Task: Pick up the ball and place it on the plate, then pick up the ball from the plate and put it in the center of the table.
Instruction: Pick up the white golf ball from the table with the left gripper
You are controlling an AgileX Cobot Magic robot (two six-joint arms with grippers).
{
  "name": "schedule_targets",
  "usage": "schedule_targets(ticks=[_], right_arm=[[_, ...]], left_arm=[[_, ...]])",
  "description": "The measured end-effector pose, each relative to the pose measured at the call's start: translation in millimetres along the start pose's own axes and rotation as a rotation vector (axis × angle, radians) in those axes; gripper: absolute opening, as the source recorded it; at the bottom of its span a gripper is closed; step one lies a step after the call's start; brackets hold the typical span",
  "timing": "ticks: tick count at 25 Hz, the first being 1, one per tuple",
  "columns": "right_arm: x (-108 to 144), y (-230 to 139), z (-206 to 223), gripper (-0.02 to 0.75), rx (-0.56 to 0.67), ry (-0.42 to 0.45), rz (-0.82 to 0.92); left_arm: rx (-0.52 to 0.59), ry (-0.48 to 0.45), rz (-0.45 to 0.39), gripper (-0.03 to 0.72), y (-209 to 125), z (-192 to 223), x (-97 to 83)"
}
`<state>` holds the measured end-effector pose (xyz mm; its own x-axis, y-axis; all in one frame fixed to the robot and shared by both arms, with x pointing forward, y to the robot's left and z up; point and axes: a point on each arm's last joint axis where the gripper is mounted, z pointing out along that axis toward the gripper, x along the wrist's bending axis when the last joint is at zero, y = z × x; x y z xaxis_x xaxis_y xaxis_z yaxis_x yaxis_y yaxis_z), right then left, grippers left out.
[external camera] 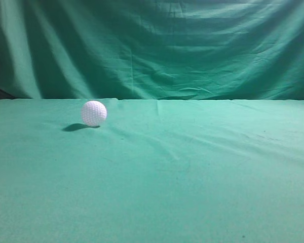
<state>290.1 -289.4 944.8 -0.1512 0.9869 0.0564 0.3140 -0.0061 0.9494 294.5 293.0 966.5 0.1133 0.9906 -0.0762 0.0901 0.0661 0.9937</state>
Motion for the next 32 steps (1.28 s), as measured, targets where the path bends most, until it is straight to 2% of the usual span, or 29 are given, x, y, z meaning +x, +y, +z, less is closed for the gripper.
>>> schedule_targets(ticks=[6,7,9,11,13,16,21,24,26,29,32], right_arm=[[0,0,0,0.049,0.000,0.000,0.000],[0,0,0,0.049,0.000,0.000,0.000],[0,0,0,0.049,0.000,0.000,0.000],[0,0,0,0.049,0.000,0.000,0.000],[0,0,0,0.049,0.000,0.000,0.000],[0,0,0,0.049,0.000,0.000,0.000],[0,0,0,0.049,0.000,0.000,0.000],[0,0,0,0.049,0.000,0.000,0.000],[0,0,0,0.049,0.000,0.000,0.000],[0,0,0,0.049,0.000,0.000,0.000],[0,0,0,0.049,0.000,0.000,0.000]], left_arm=[[-0.196,0.039,-0.052,0.000,18,-2,4.0],[-0.239,0.048,-0.079,0.000,21,-3,5.1],[-0.356,0.065,-0.198,0.000,31,-6,8.9],[-0.378,0.055,-0.277,0.000,35,-7,9.2],[-0.316,0.016,-0.282,0.000,45,-9,3.9],[-0.182,-0.022,-0.242,0.000,68,-7,-4.1],[0.170,-0.045,-0.152,0.000,86,21,-11.5],[0.317,-0.051,-0.094,0.000,89,45,-12.1],[0.380,-0.042,-0.102,0.000,85,60,-11.0],[0.481,-0.037,-0.186,0.000,73,81,-11.3],[0.570,-0.094,-0.154,0.000,75,100,-15.6]])
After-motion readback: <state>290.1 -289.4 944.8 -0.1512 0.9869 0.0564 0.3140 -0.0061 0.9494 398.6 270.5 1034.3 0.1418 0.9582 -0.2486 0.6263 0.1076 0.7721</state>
